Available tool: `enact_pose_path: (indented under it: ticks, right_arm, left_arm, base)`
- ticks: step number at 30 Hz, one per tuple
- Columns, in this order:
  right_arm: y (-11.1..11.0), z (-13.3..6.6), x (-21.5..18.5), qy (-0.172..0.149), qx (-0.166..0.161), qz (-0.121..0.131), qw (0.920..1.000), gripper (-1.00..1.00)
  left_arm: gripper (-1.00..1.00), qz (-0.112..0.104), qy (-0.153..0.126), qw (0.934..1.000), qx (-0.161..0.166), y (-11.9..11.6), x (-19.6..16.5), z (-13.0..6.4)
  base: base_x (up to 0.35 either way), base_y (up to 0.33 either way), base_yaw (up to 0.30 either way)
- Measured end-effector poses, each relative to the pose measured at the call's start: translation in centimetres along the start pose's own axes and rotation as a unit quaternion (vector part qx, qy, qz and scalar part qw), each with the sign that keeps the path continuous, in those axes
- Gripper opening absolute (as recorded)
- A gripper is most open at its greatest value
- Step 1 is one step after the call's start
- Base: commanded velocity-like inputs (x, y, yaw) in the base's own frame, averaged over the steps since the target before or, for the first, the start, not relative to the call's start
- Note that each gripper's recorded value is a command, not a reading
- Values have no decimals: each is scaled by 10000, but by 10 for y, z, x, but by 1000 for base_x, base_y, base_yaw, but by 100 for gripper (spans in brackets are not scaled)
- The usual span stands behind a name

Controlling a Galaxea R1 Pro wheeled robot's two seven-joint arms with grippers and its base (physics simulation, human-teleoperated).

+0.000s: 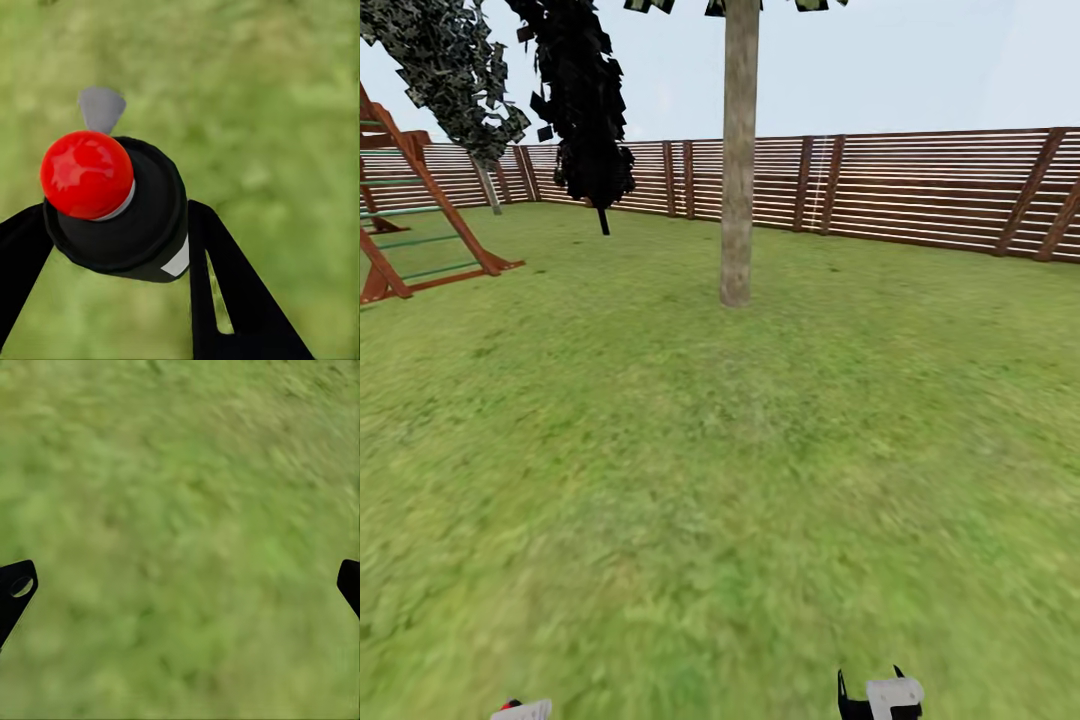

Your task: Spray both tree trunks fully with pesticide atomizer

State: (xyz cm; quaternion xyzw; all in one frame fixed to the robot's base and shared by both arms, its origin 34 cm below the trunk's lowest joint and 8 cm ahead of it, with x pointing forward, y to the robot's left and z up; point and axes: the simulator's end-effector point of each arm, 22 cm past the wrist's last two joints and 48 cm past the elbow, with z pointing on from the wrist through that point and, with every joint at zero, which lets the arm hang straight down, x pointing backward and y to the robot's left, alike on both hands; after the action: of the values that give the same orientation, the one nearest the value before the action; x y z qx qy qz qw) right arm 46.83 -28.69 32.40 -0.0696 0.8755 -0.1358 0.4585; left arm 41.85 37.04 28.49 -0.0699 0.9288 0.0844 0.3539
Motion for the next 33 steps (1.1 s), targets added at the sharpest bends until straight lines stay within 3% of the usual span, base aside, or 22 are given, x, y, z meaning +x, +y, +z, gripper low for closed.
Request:
enact_pose_path:
  ticks: [33]
  right_arm:
    - [1,0,-1,-5,-8,4,10000,100]
  left_arm:
    - [-100,0,7,10000,0,0,0,0]
  base:
    - [339,0,0]
